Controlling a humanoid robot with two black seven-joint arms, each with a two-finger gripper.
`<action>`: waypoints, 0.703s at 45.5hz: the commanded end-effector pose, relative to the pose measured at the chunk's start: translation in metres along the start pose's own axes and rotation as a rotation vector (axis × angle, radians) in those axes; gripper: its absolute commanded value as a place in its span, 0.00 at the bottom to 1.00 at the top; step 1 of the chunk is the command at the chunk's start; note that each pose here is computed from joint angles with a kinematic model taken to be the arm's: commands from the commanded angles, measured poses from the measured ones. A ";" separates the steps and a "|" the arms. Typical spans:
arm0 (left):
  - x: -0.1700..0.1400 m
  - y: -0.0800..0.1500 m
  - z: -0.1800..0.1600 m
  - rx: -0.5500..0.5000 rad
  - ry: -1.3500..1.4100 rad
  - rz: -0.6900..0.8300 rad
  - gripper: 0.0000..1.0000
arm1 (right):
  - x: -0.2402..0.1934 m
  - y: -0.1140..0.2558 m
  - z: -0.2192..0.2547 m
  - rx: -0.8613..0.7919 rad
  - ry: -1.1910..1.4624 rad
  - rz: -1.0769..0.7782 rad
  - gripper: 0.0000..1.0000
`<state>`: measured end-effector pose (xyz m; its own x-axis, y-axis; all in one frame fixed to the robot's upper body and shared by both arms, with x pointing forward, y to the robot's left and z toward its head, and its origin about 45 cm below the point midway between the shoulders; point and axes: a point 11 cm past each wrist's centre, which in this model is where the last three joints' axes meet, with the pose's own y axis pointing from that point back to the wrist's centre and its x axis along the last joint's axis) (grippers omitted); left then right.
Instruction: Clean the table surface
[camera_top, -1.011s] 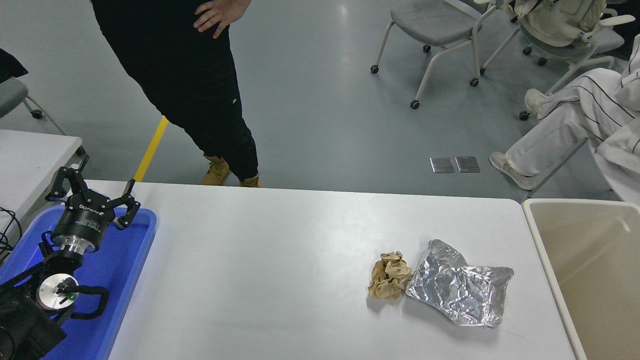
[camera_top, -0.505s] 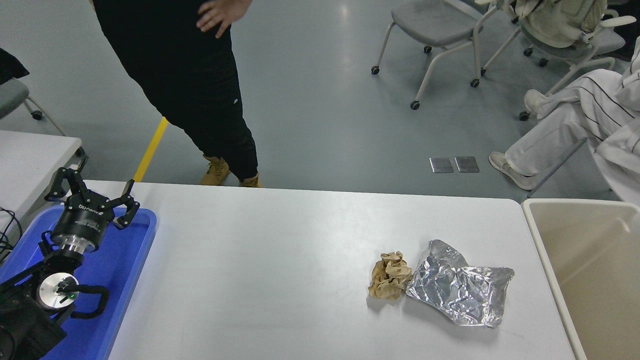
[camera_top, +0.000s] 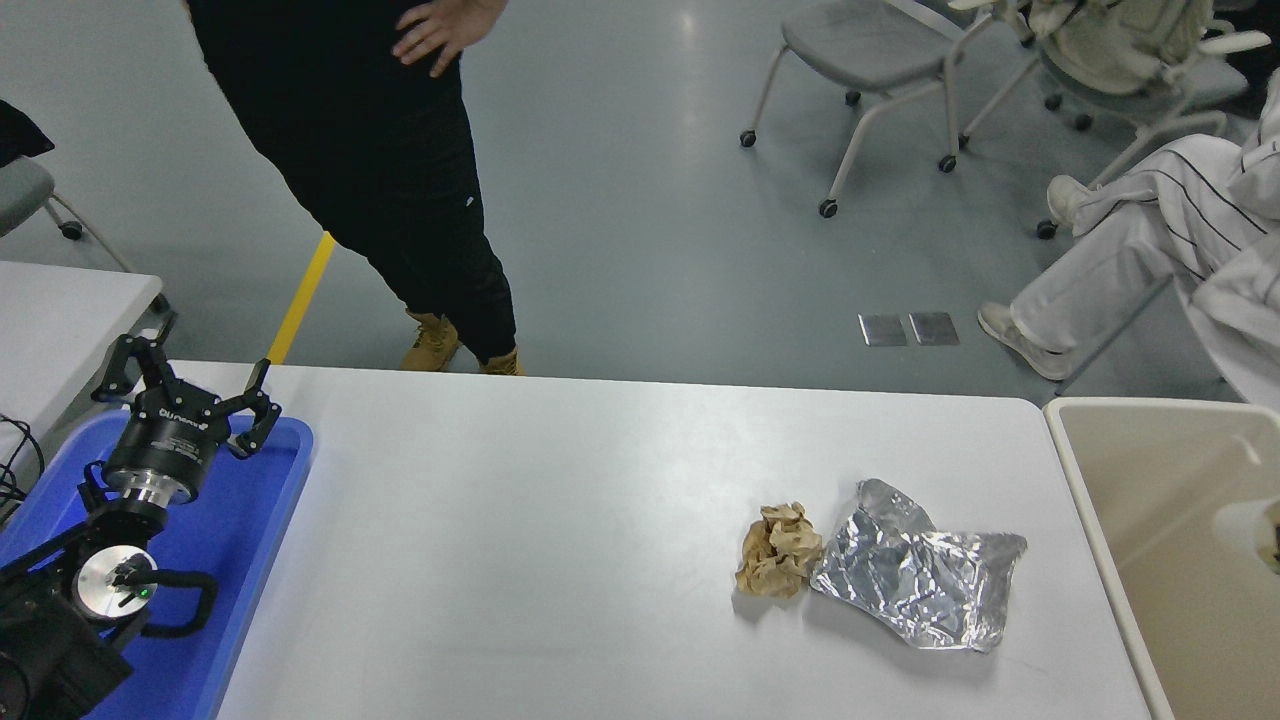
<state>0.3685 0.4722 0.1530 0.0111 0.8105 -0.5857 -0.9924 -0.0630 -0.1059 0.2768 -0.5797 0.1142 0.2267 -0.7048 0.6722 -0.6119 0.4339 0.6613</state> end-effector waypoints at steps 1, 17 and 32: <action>0.000 0.000 0.000 0.000 -0.001 0.001 1.00 | -0.032 -0.026 0.006 -0.065 -0.034 0.073 0.00; 0.000 0.000 0.000 0.000 0.000 0.000 1.00 | -0.058 -0.036 -0.008 -0.104 -0.010 0.186 0.00; 0.000 0.000 0.000 0.000 0.000 0.000 1.00 | -0.072 -0.037 -0.017 -0.093 -0.014 0.185 0.00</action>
<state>0.3685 0.4722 0.1530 0.0110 0.8105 -0.5857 -0.9924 -0.0630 -0.1058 0.2937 -0.5467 0.0526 0.1160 -0.6253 0.7717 -0.5682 0.5955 0.5679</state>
